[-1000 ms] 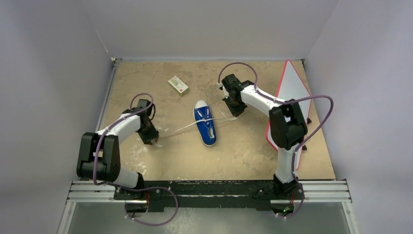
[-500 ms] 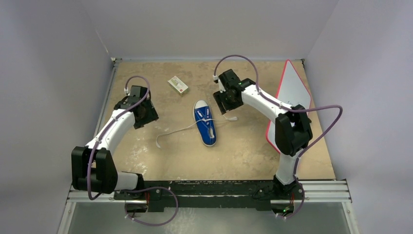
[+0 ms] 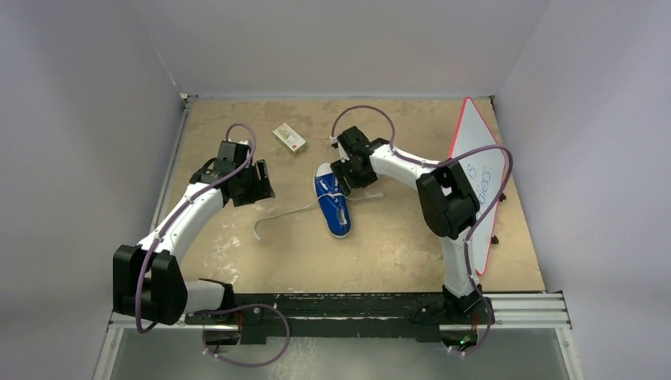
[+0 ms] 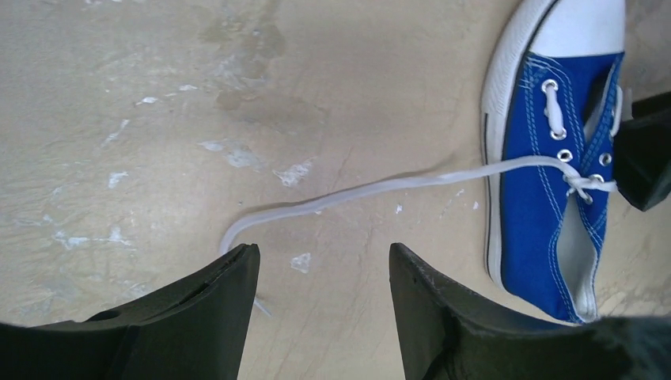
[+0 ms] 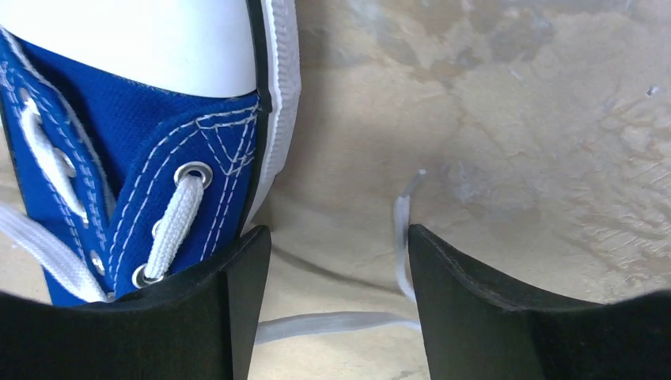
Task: Tie the shoes
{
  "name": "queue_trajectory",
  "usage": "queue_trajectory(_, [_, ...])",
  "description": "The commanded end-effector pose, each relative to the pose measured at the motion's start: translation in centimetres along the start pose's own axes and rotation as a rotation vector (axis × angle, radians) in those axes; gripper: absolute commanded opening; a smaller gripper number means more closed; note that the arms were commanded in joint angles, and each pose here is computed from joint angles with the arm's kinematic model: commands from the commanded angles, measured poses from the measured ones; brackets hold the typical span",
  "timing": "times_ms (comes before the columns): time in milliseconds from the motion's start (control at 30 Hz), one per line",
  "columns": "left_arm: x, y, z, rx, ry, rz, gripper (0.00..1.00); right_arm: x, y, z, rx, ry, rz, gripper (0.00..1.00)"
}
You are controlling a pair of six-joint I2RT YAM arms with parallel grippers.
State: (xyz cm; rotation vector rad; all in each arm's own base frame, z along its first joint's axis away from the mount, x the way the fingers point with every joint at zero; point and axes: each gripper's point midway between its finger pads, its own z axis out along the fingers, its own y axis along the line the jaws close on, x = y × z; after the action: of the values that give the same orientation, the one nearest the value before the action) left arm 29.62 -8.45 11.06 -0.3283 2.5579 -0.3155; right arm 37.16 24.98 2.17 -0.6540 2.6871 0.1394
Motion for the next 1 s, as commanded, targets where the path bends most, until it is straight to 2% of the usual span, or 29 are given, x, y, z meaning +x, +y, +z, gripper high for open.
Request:
queue_trajectory(0, [0.5,-2.3,-0.5,0.086,-0.008,0.090,0.61,-3.5,5.2,-1.8,-0.133,-0.117,0.002,0.67])
queue_trajectory(233, [1.4,-3.9,0.3,0.082,0.005,0.130,0.61,-4.1,8.0,-4.1,-0.284,-0.137,0.047,0.67])
queue_trajectory(367, [1.4,-3.1,0.9,0.022,0.046,0.173,0.61,-4.1,5.3,-5.6,-0.241,-0.155,0.077,0.68])
queue_trajectory(400, [1.8,-3.0,1.1,0.018,0.078,0.192,0.61,-4.1,4.4,-6.1,-0.222,-0.159,0.077,0.74])
queue_trajectory(433, [2.1,-3.0,1.2,0.018,0.109,0.212,0.61,-3.8,3.6,-6.5,-0.209,-0.143,0.072,0.92])
queue_trajectory(467, [2.3,-3.0,1.4,0.022,0.131,0.236,0.62,-3.6,2.9,-6.9,-0.199,-0.127,0.067,0.98])
queue_trajectory(667, [3.6,-3.7,2.7,0.130,0.142,0.388,0.63,-1.5,1.6,-6.6,-0.166,-0.060,0.019,0.99])
queue_trajectory(833, [5.4,-4.8,4.6,0.250,0.157,0.418,0.60,-1.5,2.0,-5.5,-0.188,-0.080,-0.037,0.99])
queue_trajectory(900, [6.1,-6.1,5.1,0.297,0.161,0.450,0.56,-1.6,2.0,-5.1,-0.193,-0.082,-0.049,0.97])
queue_trajectory(967, [6.3,-6.7,6.1,0.297,0.139,0.446,0.55,-1.6,1.7,-4.4,-0.179,-0.065,-0.058,0.89])
